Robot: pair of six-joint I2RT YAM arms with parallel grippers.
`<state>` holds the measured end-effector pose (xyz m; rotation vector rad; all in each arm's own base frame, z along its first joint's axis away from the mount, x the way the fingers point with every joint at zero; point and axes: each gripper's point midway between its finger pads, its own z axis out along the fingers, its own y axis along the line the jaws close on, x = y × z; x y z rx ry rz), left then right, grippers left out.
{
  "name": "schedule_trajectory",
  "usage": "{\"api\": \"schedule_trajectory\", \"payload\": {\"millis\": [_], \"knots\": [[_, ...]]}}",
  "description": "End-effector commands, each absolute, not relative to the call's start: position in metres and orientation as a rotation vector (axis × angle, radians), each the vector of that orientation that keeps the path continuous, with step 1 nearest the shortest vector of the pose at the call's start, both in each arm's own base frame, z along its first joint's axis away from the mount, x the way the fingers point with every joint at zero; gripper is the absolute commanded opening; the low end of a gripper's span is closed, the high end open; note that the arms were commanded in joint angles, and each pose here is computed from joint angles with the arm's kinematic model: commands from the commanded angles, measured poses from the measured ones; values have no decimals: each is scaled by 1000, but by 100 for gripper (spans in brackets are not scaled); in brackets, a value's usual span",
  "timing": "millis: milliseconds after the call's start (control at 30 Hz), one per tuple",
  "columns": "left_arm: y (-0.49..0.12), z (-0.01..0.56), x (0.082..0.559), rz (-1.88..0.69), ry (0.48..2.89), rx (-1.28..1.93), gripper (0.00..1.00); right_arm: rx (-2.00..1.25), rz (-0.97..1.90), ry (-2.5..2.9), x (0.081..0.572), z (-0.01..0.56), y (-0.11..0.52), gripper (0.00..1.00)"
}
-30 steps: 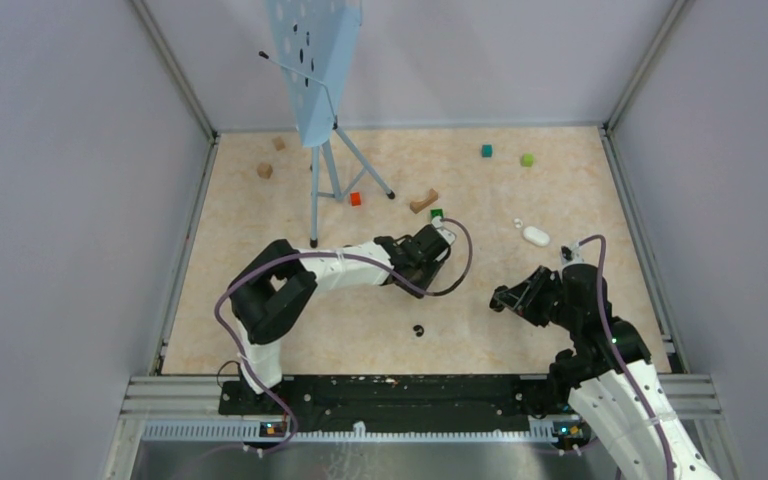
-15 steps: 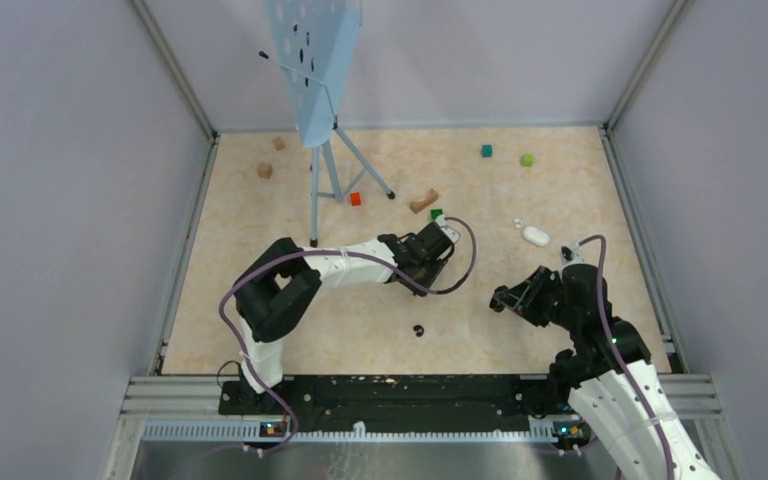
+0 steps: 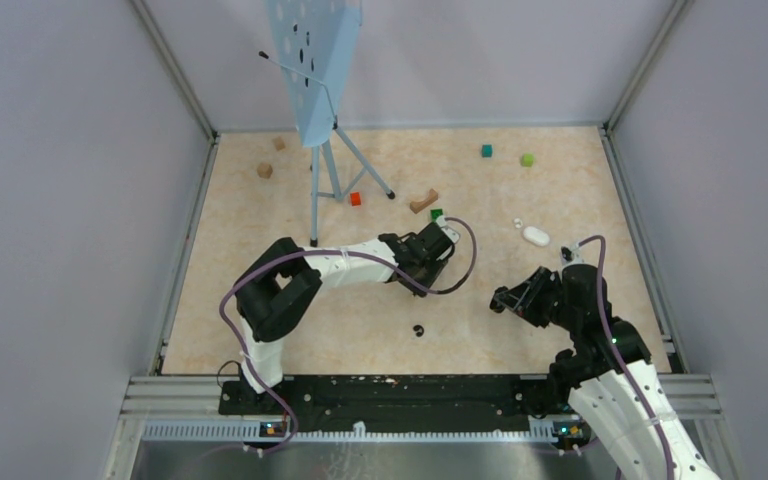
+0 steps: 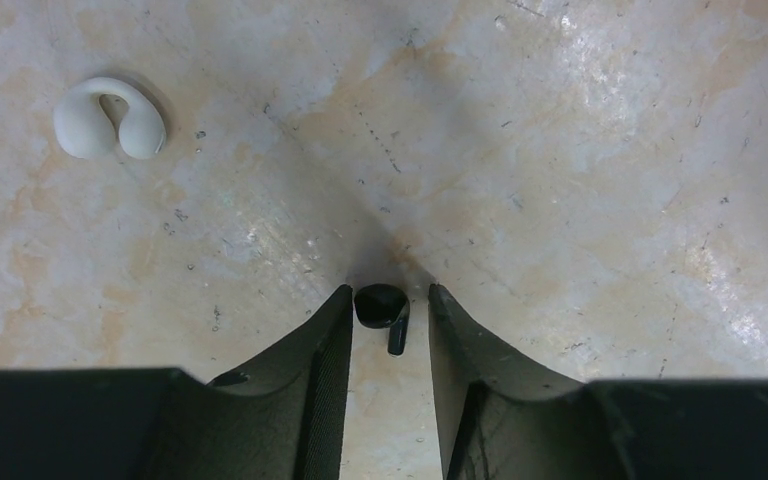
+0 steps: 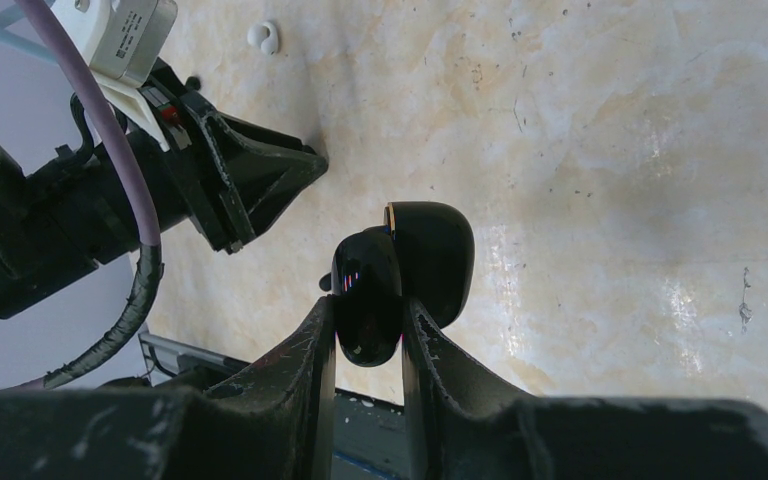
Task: Insert the wireless bluetooth earbuds into the charging case
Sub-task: Pick up the right earbud from the center of the board, then insert the right earbud into the right side groove of the charging case.
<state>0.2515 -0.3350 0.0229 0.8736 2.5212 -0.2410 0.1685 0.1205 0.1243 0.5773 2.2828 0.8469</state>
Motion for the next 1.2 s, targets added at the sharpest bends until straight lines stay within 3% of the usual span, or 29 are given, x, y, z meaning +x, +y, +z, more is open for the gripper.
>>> {"api": "schedule_trajectory", "payload": {"millis": [0, 367, 500, 867, 1167], "knots": [[-329, 16, 241, -223, 2572, 923, 40, 561, 877, 2202, 175, 151, 121, 0], [-331, 15, 241, -235, 2568, 915, 22, 558, 886, 2201, 176, 151, 122, 0], [-336, 30, 246, -266, 2526, 879, 22, 557, 892, 2204, 176, 151, 123, 0], [-347, 143, 265, -500, 2178, 650, 21, 453, 1120, 2215, 186, 154, 158, 0], [-337, 258, 235, -893, 1698, 515, 27, 397, 1439, 2144, 187, 158, 190, 0]]}}
